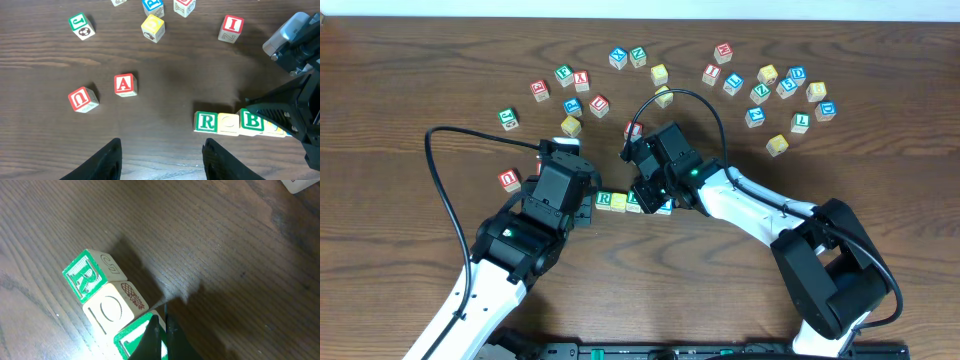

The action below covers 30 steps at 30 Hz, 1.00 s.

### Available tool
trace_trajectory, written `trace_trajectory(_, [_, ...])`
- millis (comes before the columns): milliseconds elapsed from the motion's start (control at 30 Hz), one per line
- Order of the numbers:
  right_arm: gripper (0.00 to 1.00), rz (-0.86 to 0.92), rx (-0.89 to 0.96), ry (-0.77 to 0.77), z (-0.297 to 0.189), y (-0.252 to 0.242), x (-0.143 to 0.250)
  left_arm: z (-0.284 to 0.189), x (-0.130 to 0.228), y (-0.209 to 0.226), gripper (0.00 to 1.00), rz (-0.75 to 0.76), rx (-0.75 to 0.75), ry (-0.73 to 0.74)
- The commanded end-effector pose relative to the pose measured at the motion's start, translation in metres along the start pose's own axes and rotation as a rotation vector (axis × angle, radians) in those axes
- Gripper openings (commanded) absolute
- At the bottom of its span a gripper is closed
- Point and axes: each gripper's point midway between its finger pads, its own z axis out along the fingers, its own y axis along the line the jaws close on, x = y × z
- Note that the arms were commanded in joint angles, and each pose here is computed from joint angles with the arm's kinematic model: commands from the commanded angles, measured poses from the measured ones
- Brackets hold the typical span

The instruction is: Spell out ROBOT

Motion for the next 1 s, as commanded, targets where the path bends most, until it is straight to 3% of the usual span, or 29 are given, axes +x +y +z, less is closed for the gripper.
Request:
trace_trajectory(0, [0.01,-0.020,-0.014,-0.007,-0.002,0.004,-0.006,0.002,0.001,0.004,0.51,-0.004,-0.019,0.002])
trace_trajectory(967, [0.01,-0.026,-0.024,-0.013,-0.008,0.008,-0.017,0.002,0.001,0.004,0.51,-0.004,-0.019,0.002])
